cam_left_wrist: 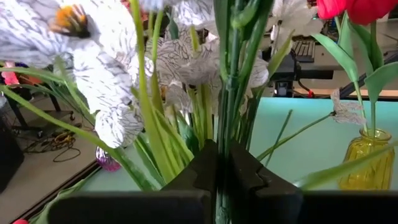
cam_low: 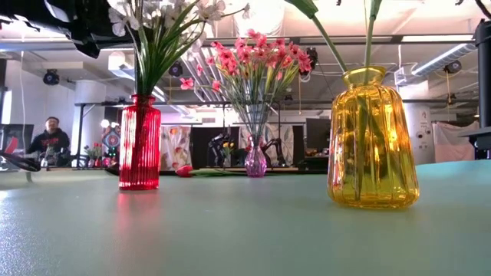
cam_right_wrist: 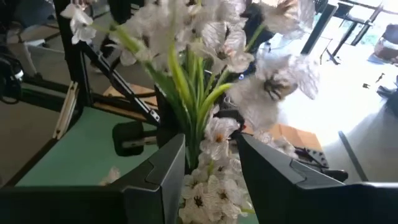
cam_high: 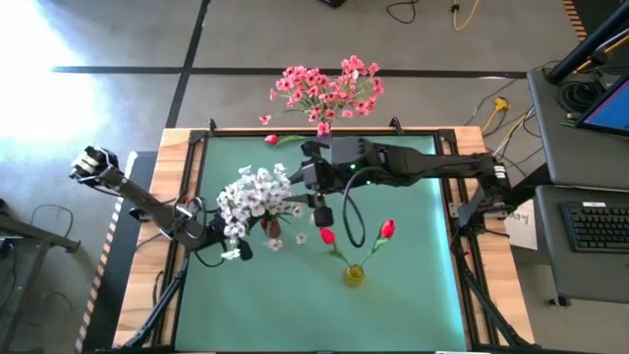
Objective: Sort flowers into vase by color
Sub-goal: Put the white flower into the red flower vase
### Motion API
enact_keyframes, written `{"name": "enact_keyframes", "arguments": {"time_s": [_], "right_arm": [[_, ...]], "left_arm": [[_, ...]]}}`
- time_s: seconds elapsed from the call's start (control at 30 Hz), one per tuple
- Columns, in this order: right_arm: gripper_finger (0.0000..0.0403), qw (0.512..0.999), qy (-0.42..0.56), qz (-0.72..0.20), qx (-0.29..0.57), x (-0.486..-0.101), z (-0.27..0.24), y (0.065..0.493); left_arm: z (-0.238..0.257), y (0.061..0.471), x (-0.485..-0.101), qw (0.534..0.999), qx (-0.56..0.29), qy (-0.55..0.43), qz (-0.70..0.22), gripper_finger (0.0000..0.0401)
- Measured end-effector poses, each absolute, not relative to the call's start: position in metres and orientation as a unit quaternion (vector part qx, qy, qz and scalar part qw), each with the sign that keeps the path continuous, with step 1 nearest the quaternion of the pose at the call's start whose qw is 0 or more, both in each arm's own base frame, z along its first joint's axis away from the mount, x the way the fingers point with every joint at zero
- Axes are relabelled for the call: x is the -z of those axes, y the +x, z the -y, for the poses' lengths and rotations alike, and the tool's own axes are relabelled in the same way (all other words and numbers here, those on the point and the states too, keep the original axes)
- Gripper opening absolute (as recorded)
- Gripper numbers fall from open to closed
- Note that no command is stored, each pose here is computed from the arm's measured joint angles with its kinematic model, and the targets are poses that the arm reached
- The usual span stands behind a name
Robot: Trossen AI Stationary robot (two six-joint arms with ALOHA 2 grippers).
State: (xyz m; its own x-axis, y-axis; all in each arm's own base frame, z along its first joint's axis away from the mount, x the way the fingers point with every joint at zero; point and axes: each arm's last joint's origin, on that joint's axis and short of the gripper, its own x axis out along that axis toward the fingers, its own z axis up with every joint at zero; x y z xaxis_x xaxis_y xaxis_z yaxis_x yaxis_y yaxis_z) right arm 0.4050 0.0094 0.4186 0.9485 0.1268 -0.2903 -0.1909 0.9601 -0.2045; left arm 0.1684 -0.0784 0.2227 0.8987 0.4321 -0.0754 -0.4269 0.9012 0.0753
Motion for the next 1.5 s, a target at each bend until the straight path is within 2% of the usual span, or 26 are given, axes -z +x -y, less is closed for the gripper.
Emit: {"name": "enact_keyframes", "arguments": {"time_s": [0.27, 0.53, 1.5], "right_arm": [[0.0146, 0.982, -0.115, -0.129, -0.08, -0.432, -0.009, 0.383], [0.0146, 0.981, -0.113, -0.138, -0.081, -0.427, -0.009, 0.376], [0.0146, 0.98, -0.113, -0.145, -0.081, -0.421, -0.009, 0.377]], "left_arm": [[0.081, 0.173, -0.217, 0.973, -0.222, 0.022, -0.053, 0.0], [0.083, 0.176, -0.209, 0.972, -0.223, 0.027, -0.067, 0.0], [0.081, 0.172, -0.193, 0.973, -0.221, 0.014, -0.067, 0.0]]}}
